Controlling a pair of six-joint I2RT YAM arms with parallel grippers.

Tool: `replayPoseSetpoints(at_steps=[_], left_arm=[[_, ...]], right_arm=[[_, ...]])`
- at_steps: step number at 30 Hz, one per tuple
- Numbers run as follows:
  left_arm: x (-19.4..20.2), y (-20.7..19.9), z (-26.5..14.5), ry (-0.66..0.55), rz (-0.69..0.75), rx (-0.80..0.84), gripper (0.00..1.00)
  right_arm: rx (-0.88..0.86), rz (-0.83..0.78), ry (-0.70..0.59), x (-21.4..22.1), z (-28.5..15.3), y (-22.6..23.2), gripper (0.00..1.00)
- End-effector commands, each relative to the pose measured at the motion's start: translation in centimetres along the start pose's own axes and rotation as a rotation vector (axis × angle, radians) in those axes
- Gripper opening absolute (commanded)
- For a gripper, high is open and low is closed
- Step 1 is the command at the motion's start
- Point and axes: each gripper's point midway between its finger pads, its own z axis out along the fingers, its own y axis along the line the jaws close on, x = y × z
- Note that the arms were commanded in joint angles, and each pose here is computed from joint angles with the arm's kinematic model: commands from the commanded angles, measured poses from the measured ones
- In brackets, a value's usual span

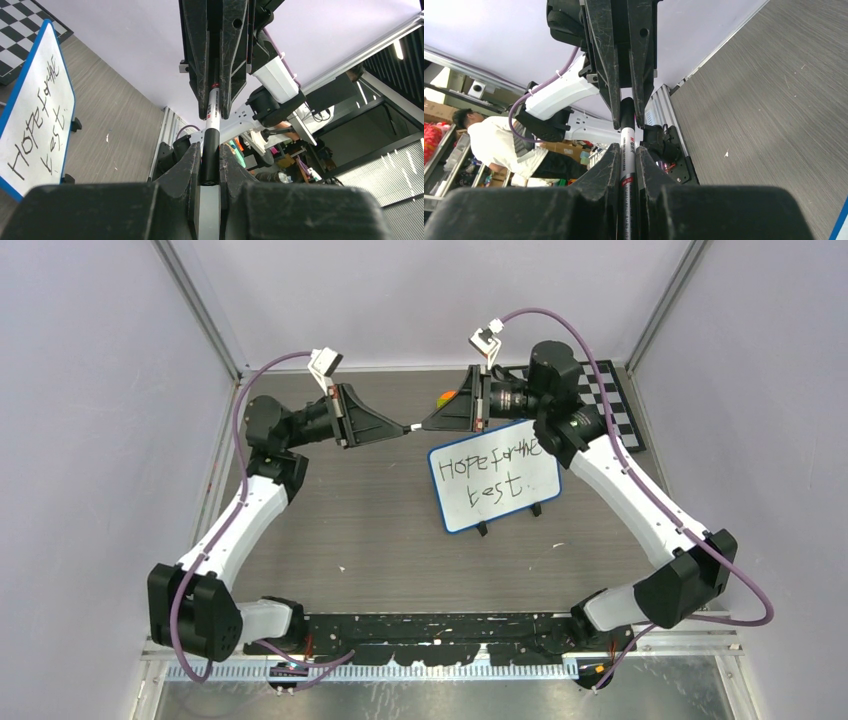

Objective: Write a sentence on the whiteboard
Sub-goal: Close the whiteboard marker at the center of the board.

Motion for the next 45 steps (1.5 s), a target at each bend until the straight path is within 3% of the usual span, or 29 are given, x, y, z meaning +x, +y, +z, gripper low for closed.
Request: replayPoseSetpoints(at_steps=[1,16,23,45], left_arm=[[0.1,0.0,2.1,-0.015,-0.011,0.040,0.00],[0.3,-0.5,2.0,-0.043,0.008,0.060,0.00],[1.2,0.3,1.5,-0.003,0.032,-0.001,0.00],[1.7,0.5,0.5,0.054,0.112,-0.075,0.00]], right_arm=[[-0.089,-0.040,0.083,2.3,4.2,2.5,0.00],[-0.189,-0.011,0.115,2.5,7.6,4.4,0.00],[-0.110,-0.056,0.149,3.2,6.7,3.3,0.00],[-0.068,-0.041,0.090,1.9,3.4,2.8,0.00]])
